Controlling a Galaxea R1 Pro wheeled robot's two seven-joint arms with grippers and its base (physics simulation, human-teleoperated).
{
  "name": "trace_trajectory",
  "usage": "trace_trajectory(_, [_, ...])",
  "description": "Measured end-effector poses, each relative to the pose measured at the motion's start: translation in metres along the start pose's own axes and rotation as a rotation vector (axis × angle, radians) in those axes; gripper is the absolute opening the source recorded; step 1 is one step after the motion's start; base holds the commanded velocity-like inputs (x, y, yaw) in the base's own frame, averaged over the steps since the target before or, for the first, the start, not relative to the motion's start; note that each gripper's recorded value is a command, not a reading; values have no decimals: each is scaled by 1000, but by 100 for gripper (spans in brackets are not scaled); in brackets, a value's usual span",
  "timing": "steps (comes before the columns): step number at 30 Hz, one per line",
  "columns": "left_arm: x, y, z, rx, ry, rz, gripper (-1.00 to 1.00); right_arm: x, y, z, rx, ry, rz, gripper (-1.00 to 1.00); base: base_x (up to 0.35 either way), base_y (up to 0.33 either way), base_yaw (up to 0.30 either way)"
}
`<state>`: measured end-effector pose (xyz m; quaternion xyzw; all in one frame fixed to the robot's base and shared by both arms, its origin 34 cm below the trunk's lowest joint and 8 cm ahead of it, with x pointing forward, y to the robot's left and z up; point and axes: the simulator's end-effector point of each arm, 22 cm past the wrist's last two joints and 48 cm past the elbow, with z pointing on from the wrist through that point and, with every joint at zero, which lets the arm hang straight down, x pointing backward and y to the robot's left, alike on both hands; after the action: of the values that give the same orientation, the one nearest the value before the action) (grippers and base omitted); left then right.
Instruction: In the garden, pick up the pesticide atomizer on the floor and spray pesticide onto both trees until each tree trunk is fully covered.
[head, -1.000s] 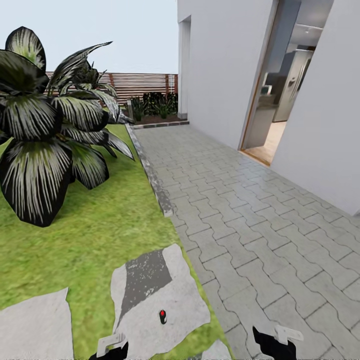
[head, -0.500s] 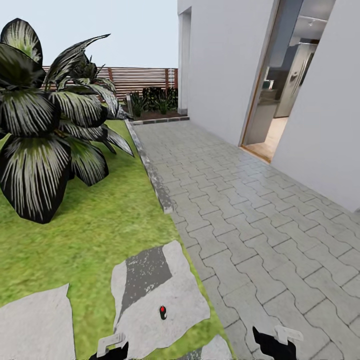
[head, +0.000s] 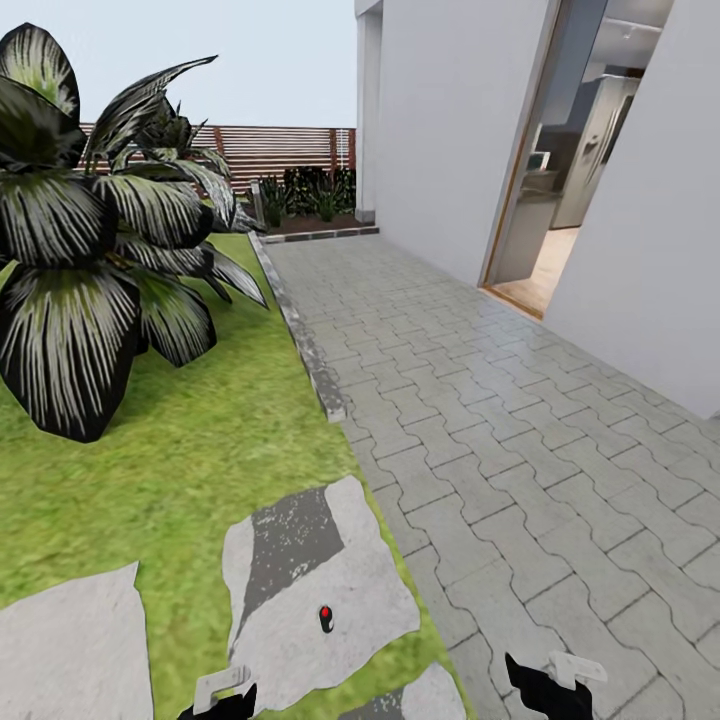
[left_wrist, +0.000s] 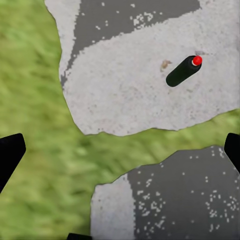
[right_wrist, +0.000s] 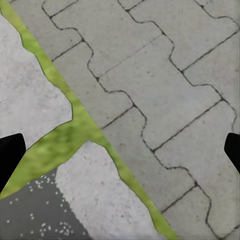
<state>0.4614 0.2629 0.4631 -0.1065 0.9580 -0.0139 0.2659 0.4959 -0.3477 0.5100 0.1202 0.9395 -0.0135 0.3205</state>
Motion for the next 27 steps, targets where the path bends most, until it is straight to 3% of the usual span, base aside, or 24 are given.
trace_trajectory(27, [3,-1,3,4,2,-2,100,3,-1,3,0,2,-1,100,0,0,0])
